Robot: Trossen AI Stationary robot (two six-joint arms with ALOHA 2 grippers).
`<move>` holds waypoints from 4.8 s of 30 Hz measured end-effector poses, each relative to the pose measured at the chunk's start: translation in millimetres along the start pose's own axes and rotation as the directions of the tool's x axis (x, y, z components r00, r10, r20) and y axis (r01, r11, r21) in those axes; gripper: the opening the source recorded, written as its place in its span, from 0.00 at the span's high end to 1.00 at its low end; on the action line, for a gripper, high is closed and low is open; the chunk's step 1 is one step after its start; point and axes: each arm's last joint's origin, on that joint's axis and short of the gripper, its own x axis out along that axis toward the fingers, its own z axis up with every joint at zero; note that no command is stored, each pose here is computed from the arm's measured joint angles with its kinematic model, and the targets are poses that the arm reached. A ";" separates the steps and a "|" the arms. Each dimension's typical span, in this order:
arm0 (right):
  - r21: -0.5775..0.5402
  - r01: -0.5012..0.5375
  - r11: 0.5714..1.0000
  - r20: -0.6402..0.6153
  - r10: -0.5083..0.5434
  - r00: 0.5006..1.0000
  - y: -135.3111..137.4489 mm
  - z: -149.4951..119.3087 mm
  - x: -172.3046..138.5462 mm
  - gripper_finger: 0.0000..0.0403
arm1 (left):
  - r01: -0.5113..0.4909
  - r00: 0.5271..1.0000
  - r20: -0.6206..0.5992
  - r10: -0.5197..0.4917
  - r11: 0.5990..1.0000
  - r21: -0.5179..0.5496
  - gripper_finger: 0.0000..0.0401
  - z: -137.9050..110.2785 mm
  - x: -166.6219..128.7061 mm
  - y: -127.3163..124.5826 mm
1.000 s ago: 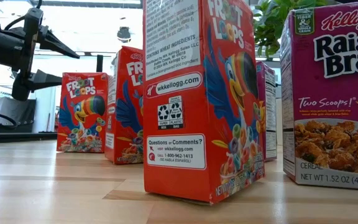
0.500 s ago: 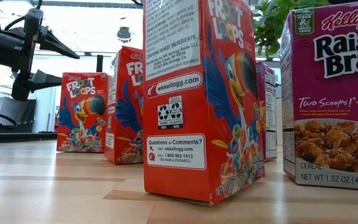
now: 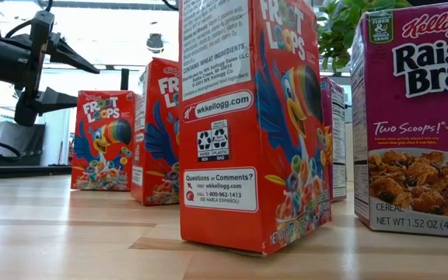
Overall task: Stack cereal on shelf
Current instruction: Put the orange cereal box on the shelf aligned with the other orange cereal box
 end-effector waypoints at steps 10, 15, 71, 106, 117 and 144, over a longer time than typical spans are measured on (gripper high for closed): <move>-0.012 0.009 1.000 0.018 -0.009 1.000 1.2 3.7 1.1 0.55 | -0.001 1.000 0.001 0.001 1.000 -0.001 0.25 0.1 0.0 0.0; -0.011 0.012 1.000 0.020 -0.012 1.000 0.3 3.3 0.7 0.55 | -0.001 1.000 0.001 0.001 1.000 -0.001 0.25 0.1 0.0 -0.1; 0.075 0.038 0.996 -0.074 -0.032 0.997 -8.1 -13.4 3.0 0.39 | -0.008 1.000 0.010 0.008 1.000 -0.009 0.25 0.5 0.0 0.1; 0.210 0.012 0.978 -0.186 0.028 0.982 -15.5 -35.1 -29.9 0.67 | -0.014 1.000 0.014 0.013 1.000 0.001 0.25 0.5 -0.1 0.4; 0.224 0.026 0.974 -0.168 0.012 0.986 -16.9 -32.7 -30.2 0.89 | -0.014 1.000 0.014 0.014 1.000 0.001 0.25 0.5 -0.1 0.4; 0.227 0.028 0.974 -0.092 -0.008 0.996 -6.9 -31.5 -8.0 0.95 | -0.021 1.000 0.019 0.021 1.000 0.005 0.25 0.3 -0.1 0.9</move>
